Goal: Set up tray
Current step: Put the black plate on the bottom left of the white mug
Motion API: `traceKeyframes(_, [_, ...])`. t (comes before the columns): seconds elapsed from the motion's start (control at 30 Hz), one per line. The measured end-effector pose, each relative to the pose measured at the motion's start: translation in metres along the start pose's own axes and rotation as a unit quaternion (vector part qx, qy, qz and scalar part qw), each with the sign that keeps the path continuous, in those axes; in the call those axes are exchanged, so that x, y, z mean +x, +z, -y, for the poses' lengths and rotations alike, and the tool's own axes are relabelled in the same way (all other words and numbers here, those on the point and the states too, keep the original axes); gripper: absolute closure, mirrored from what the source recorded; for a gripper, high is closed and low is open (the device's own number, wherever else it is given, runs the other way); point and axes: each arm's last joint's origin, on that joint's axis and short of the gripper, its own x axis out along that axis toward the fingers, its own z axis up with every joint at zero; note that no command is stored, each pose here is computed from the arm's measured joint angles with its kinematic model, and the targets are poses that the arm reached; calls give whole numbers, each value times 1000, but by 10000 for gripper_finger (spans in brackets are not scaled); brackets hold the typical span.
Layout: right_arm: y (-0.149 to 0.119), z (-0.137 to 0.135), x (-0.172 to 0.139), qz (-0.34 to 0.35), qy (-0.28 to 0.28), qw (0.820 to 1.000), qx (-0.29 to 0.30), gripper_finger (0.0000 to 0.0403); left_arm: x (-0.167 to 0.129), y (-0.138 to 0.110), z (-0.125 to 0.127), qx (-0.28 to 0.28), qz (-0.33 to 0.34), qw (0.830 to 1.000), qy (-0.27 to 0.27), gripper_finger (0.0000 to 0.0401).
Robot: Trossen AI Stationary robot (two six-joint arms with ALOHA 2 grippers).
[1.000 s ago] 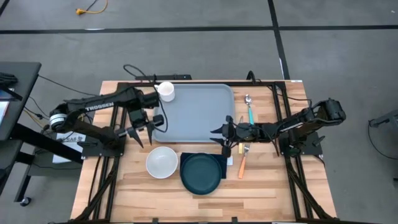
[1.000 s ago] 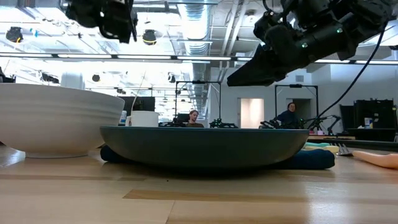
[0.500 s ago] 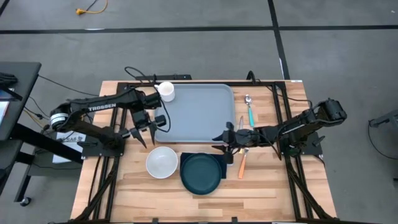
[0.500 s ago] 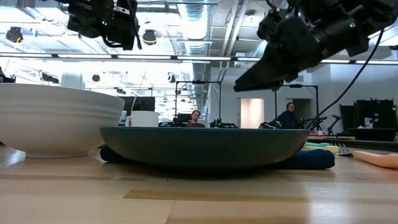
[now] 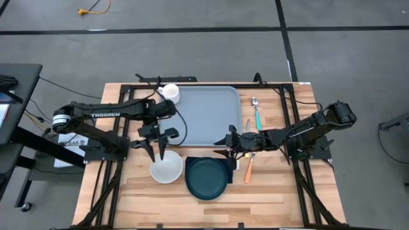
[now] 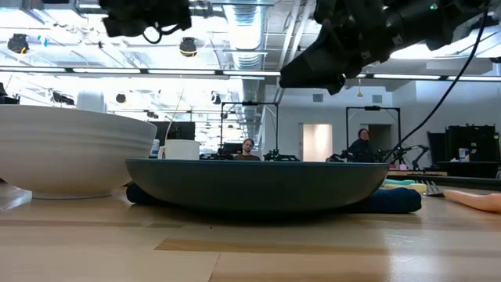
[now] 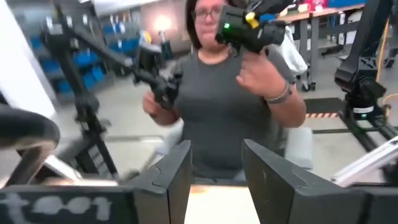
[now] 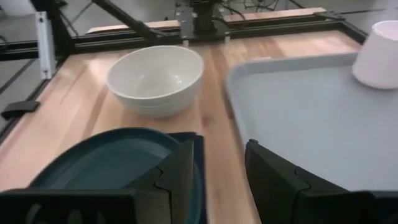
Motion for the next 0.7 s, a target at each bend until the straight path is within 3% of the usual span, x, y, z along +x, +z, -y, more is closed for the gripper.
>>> traceKeyframes(0.13, [-1, -10, -2, 2, 15, 1000, -5, 267, 1, 2, -19, 11, 27, 1000, -7, 269])
traceKeyframes(0.33, [1, -24, -5, 18, 39, 999, -10, 267, 7, 17, -42, -79, 25, 996, -15, 269])
traceKeyframes(0.4, [2, -28, -7, 25, 47, 999, -10, 267, 13, 24, -51, -111, 1, 993, 29, 269])
traceKeyframes(0.43, [2, -30, -7, 29, 50, 998, -10, 267, 16, 25, -56, -139, -18, 986, 88, 269])
traceKeyframes(0.5, [4, -33, -8, 40, 56, 998, -9, 267, 19, 24, -66, -203, -46, 947, 245, 269])
traceKeyframes(0.57, [4, -35, -9, 43, 60, 997, -9, 267, 17, 21, -71, -231, -66, 901, 361, 269])
traceKeyframes(0.7, [4, -36, -9, 43, 62, 997, -10, 267, 10, 11, -67, -271, -122, 836, 461, 269])
